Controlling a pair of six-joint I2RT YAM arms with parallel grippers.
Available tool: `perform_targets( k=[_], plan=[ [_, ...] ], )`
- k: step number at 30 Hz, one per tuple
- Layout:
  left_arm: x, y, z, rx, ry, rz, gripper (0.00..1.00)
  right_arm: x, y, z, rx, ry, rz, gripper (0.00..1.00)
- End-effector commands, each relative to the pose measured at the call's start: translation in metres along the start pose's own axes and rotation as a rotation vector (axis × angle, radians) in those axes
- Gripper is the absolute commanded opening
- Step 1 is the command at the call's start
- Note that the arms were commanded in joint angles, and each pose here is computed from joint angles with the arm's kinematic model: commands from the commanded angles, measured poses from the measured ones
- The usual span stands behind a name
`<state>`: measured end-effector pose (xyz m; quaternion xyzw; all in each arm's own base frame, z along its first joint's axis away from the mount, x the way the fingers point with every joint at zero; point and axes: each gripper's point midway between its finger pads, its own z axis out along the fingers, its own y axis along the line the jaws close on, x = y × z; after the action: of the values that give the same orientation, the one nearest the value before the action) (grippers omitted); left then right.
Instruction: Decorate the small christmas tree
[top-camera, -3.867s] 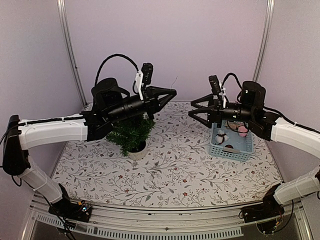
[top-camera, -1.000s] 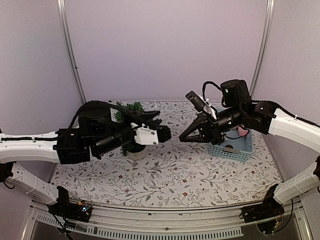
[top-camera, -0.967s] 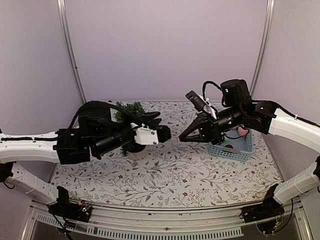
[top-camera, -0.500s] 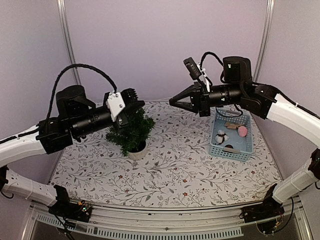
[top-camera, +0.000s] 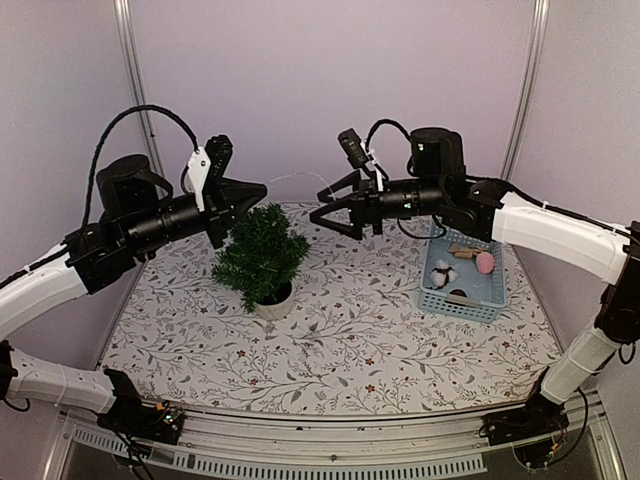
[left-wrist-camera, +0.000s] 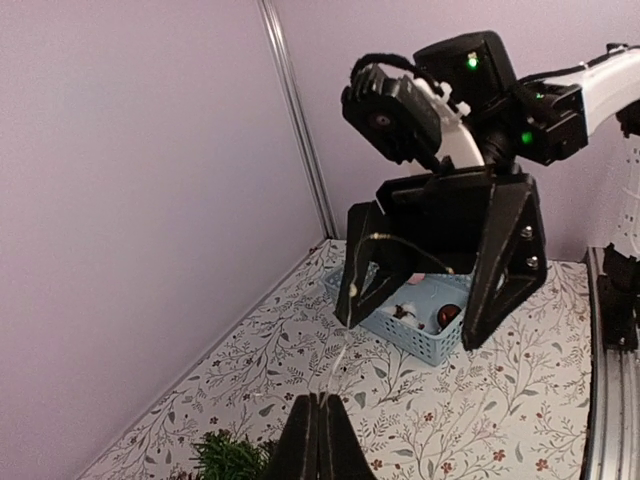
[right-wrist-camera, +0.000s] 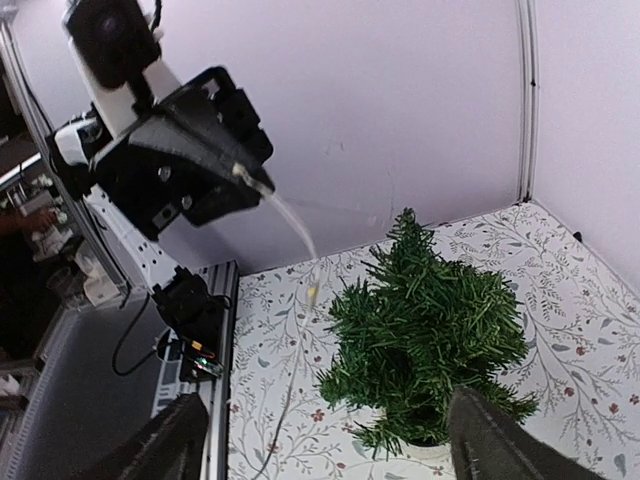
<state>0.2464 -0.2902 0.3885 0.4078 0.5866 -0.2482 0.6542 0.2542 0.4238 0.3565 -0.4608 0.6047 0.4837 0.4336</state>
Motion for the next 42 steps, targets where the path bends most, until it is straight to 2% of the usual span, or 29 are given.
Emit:
perform_targets(
  k=[1,7,17,21,25,29,33,37,42],
  plan=[
    [-0.011,0.02,-0.005,-0.027,-0.02,-0.106,0.0,0.001,0.014,-0.011,-0.025,-0.077,-0.028,0.94],
    [-0.013,0.041,-0.012,-0.04,-0.066,-0.233,0.0,0.021,0.009,-0.014,0.007,-0.092,-0.019,0.91],
    [-0.017,0.057,-0.031,-0.044,-0.122,-0.341,0.0,0.018,-0.014,0.006,0.038,-0.171,0.021,0.74],
    [-0.014,0.063,-0.037,-0.058,-0.129,-0.368,0.0,0.029,-0.013,0.015,-0.018,-0.177,0.039,0.73],
    [-0.012,0.072,-0.042,-0.074,-0.133,-0.394,0.0,0.054,-0.012,0.015,-0.035,-0.186,0.02,0.79],
    [-0.014,0.077,-0.044,-0.064,-0.149,-0.405,0.0,0.082,-0.027,0.014,0.048,-0.132,-0.061,0.79],
    [-0.014,0.08,-0.043,-0.055,-0.15,-0.412,0.0,0.104,-0.063,-0.004,0.141,-0.072,-0.138,0.78],
    [-0.014,0.082,-0.041,-0.045,-0.149,-0.415,0.0,0.135,-0.106,-0.028,0.253,0.064,-0.232,0.78],
    [-0.013,0.086,-0.036,-0.036,-0.148,-0.425,0.0,0.159,-0.124,-0.026,0.257,0.158,-0.41,0.78]
  ],
)
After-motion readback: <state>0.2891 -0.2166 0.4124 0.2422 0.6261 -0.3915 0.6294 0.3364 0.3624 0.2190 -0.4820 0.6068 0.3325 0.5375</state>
